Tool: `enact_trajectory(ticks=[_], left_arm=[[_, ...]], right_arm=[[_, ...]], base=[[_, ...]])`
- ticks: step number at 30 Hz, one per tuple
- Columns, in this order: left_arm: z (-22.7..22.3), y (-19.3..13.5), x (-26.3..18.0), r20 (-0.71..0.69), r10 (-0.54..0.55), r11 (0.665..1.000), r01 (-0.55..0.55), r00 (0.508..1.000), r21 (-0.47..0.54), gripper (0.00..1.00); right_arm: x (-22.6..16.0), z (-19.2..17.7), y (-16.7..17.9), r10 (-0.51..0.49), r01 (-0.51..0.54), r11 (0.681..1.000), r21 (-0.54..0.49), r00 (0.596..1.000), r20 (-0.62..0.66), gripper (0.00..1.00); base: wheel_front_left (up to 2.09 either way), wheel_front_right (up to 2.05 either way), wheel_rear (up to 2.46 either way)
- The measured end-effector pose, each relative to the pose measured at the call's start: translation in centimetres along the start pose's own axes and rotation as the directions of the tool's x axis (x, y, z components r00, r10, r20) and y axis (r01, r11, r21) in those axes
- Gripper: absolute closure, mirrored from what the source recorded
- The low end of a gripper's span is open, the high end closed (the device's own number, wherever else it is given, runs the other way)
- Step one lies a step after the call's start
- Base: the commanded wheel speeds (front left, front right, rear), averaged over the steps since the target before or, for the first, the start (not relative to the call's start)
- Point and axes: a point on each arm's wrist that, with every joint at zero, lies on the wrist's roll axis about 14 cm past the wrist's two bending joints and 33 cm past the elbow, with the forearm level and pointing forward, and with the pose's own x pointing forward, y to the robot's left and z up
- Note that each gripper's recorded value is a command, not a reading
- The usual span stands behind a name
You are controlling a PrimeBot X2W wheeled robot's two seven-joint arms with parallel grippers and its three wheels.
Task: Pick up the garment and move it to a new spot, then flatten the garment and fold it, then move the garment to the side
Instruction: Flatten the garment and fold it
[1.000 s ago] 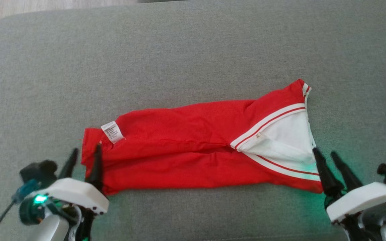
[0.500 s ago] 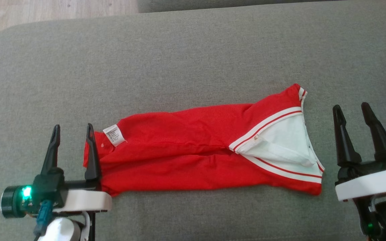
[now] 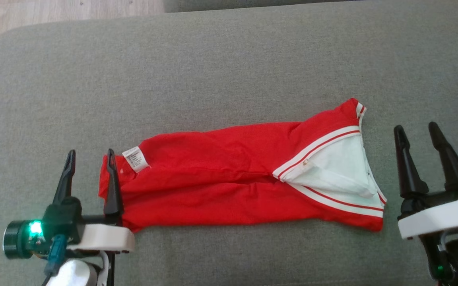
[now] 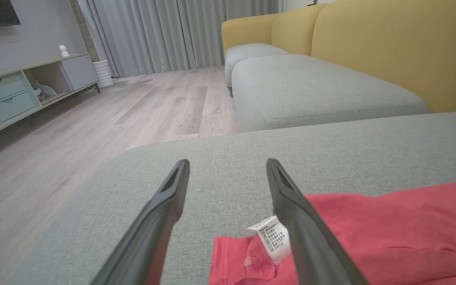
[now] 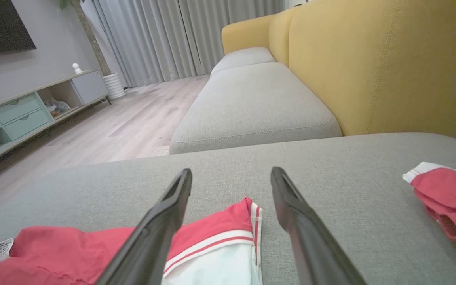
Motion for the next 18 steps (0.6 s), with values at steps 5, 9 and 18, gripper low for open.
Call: enact_trajectory(ticks=[5, 9, 18], left_arm=[[-0.4, 0.0, 0.1, -0.014, -0.001, 1.000, 0.001, 1.000, 0.000, 0.00], [-0.2, 0.2, 0.6, -0.007, 0.000, 1.000, 0.000, 1.000, -0.002, 0.00], [-0.8, 0.6, 1.0, -0.006, 0.016, 1.000, -0.016, 1.000, -0.010, 0.00]], right_arm=[[0.0, -4.5, -1.2, -0.019, 0.019, 1.000, 0.000, 0.986, -0.167, 0.00], [-0.8, -10.9, -2.3, -0.026, 0.037, 0.999, 0.022, 0.932, -0.363, 0.00], [2.9, -15.1, -0.8, 0.056, -0.026, 0.997, 0.068, 0.877, -0.477, 0.00]], base=[[0.00, 0.00, 0.00], [0.00, 0.00, 0.00], [0.00, 0.00, 0.00]])
